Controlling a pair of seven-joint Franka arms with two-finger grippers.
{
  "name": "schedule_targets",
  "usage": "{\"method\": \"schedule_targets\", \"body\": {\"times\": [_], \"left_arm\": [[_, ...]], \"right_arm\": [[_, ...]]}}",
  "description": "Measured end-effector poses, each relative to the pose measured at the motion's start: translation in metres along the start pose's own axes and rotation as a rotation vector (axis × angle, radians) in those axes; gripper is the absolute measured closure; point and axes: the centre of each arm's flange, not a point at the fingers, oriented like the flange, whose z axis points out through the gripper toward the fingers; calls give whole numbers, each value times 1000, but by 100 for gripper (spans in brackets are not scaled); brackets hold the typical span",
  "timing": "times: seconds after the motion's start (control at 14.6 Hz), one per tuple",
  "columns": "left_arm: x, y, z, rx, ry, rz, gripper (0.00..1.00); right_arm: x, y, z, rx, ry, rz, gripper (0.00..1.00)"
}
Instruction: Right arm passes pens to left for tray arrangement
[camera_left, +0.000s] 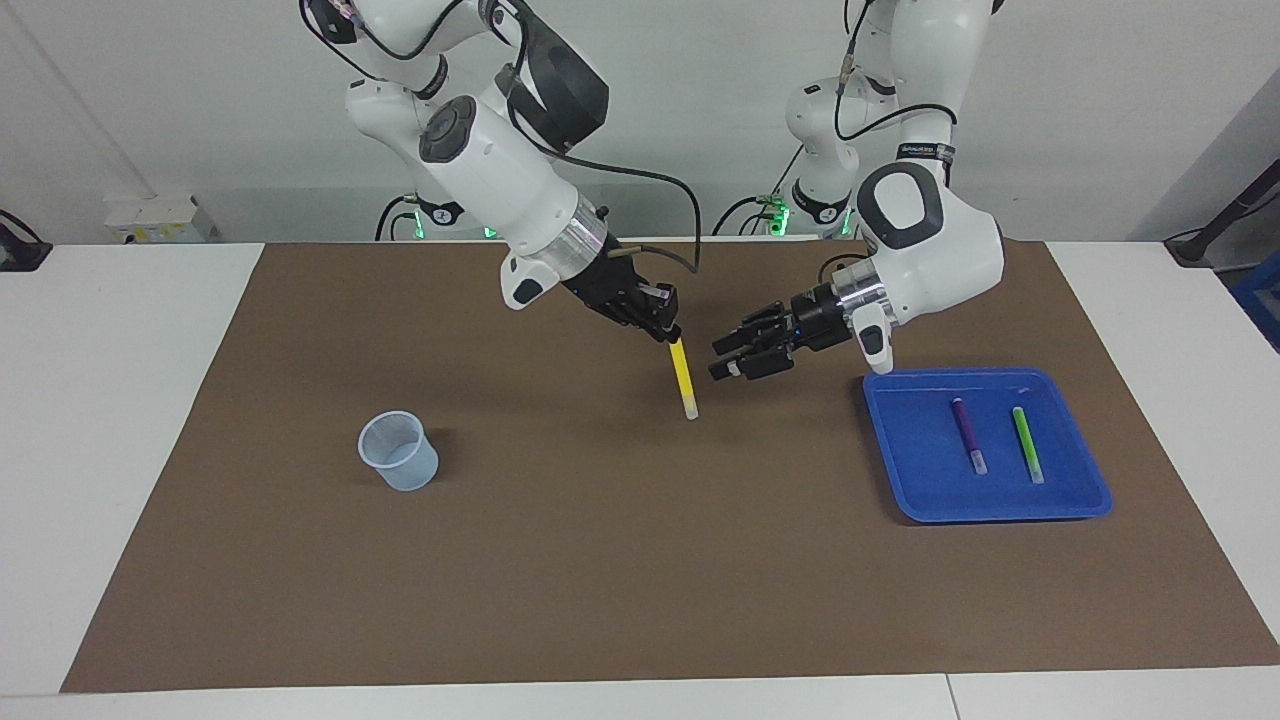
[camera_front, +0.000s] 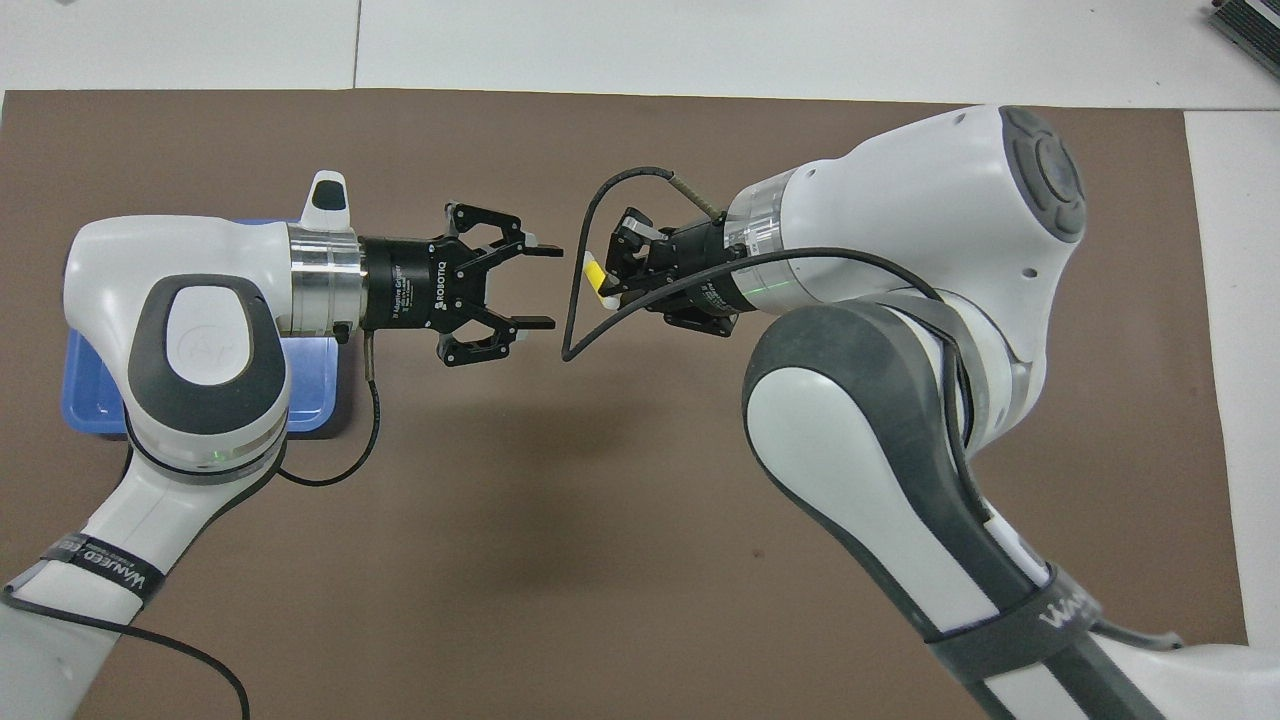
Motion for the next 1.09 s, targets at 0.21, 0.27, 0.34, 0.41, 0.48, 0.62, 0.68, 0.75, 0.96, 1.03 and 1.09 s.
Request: {"method": "schedule_targets", "body": {"times": [0.21,0.27,0.34,0.41,0.48,0.62,0.68,0.75,0.96,1.03,1.09], "left_arm": [[-9,0,13,-10,14,11,27],[-13,-1,19,-16,19,15,27],[-18,-1,25,-22,24,18,27],[-22,-2,31,-26,27,19,27],[-24,-3,34,-25,26,20,28],[-22,-5,34,-24,28,15,38],[-19,-5,33,-25,30,11,51],[-17,-5,31,-28,33,8,53],[-11,-4,25,-36,40,-1,53],[-11,-5,25,-36,41,-1,63],[-11,-5,25,-36,41,-1,74]], "right_arm": [[-4,-3,2,8,5,-7,81],[-6,-5,3,12,8,-11,81],[-8,-6,4,12,7,-14,81],[-9,-7,5,12,5,-17,81],[-11,-8,6,11,4,-19,81],[-12,-8,7,11,3,-21,81],[-12,-8,7,11,3,-21,81],[-12,-8,7,11,3,-21,81],[-12,-8,7,11,3,-20,81],[-12,-8,7,10,3,-20,81],[-12,-8,8,9,2,-20,81]]}}
